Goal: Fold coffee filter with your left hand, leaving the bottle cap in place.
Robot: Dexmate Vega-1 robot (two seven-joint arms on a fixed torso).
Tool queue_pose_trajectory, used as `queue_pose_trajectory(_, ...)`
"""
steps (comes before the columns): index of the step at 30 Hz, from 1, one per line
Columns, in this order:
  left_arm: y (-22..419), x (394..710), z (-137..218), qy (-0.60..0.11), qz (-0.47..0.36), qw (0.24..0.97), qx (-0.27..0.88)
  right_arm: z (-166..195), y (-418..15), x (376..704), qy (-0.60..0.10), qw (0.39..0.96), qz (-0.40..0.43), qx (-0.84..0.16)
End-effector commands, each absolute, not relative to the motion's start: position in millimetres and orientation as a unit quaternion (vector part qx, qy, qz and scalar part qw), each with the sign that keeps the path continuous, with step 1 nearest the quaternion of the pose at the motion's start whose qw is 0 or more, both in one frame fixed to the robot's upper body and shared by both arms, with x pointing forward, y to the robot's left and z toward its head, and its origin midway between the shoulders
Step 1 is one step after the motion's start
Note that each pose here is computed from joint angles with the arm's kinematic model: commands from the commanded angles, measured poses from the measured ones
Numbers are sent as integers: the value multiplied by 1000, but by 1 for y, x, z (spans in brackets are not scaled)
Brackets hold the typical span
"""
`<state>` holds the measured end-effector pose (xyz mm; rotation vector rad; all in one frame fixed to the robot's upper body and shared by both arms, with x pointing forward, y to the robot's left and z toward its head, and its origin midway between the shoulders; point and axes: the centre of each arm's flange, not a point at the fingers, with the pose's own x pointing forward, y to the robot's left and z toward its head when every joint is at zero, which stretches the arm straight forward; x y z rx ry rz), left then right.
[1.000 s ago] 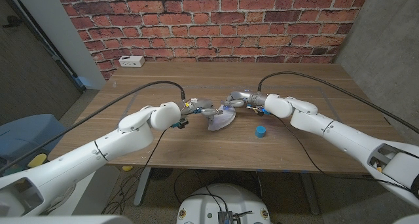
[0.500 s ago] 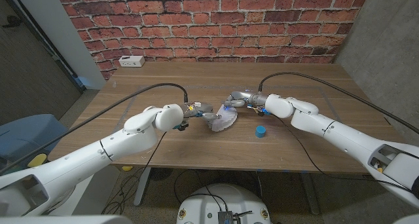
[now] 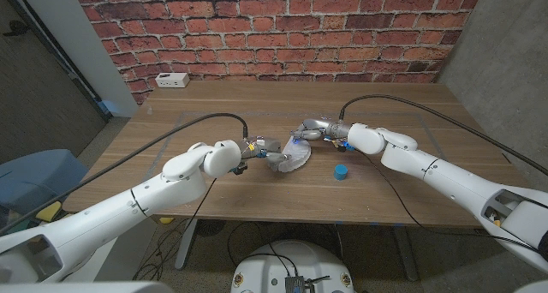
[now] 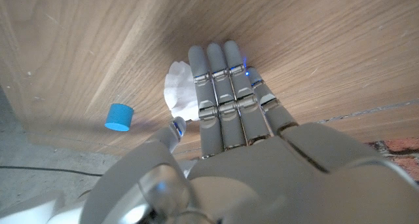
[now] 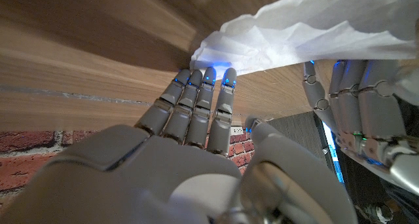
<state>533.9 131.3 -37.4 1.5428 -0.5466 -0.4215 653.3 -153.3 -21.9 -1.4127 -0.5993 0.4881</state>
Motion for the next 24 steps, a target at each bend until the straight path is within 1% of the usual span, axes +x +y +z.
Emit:
queue_pose_trajectory(1, 152, 505, -14, -448, -74, 703, 547, -22, -154, 656, -264, 696, 215, -632)
queue_pose_trajectory(4, 154, 500, -13, -484, -50, 699, 523, -21, -155, 657, -263, 697, 214, -632)
queue_pose_trajectory(7, 155, 500, -10, -478, -53, 701, 527, -21, -155, 657, -265, 697, 215, -630)
queue_pose_trajectory(11, 152, 508, -7, -428, -85, 701, 564, -20, -154, 657, -266, 698, 216, -629)
queue_pose_trajectory(18, 145, 526, -7, -321, -136, 696, 628, -20, -156, 656, -266, 701, 214, -626)
queue_pose_trajectory(22, 142, 540, -13, -269, -186, 706, 628, -20, -157, 655, -266, 702, 213, -625)
queue_pose_trajectory(24, 141, 542, -14, -262, -197, 711, 622, -20, -158, 655, -265, 703, 213, -624)
